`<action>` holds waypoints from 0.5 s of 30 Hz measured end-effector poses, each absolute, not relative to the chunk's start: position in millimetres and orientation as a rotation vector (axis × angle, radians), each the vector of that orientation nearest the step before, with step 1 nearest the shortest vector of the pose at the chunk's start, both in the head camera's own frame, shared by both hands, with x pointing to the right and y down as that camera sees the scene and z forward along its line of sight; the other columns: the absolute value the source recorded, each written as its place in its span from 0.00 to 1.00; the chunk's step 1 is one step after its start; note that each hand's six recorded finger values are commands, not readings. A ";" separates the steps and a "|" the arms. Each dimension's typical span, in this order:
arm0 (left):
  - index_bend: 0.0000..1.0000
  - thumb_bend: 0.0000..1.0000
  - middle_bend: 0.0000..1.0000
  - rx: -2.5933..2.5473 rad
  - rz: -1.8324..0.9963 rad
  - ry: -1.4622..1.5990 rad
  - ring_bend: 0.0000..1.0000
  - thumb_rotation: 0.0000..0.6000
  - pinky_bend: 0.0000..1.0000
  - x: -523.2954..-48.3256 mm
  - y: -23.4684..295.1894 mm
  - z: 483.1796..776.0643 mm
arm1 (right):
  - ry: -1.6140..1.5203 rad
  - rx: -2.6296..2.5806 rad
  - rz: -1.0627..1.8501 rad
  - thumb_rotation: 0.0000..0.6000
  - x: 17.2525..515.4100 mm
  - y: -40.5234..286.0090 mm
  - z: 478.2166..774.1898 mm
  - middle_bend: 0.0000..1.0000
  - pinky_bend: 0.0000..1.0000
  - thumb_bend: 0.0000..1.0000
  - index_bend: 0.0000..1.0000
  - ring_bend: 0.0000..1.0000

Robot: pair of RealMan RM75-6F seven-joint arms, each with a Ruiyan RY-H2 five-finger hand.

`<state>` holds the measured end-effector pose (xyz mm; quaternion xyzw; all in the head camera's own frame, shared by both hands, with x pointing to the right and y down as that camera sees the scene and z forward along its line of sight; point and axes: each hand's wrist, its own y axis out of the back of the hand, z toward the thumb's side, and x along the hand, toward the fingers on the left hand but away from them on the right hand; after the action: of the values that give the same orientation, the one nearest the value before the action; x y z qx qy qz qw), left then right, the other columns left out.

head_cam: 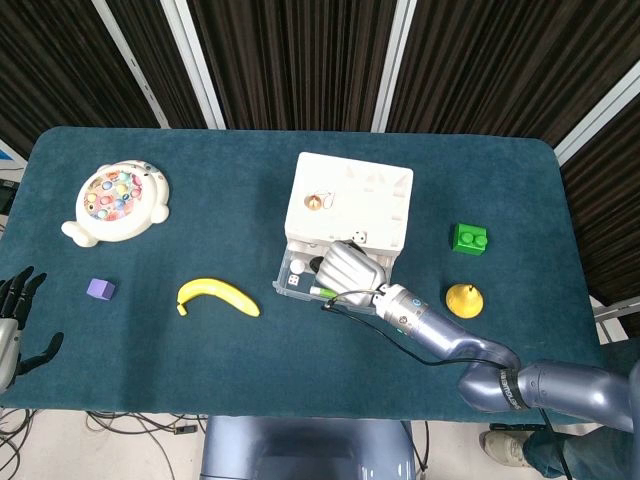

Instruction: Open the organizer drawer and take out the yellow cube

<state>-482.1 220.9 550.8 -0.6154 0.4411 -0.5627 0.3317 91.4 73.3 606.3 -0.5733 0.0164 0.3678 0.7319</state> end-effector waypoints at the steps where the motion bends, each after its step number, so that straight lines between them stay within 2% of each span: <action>1: 0.04 0.31 0.00 -1.609 -1.471 1.152 0.00 1.00 0.00 -482.1 220.9 550.9 | 0.039 -1.259 0.809 1.00 91.1 73.6 606.4 0.96 1.00 0.12 0.39 0.97; 15: 0.05 0.31 0.00 -1.613 -1.482 1.144 0.00 1.00 0.00 -482.0 221.9 551.6 | 0.059 -1.235 0.811 1.00 88.0 75.4 610.4 0.96 1.00 0.12 0.46 0.97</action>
<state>-482.0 221.9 551.6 -0.6165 0.4372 -0.5662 0.3289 88.0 75.4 610.4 -0.5628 0.0268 0.3695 0.7389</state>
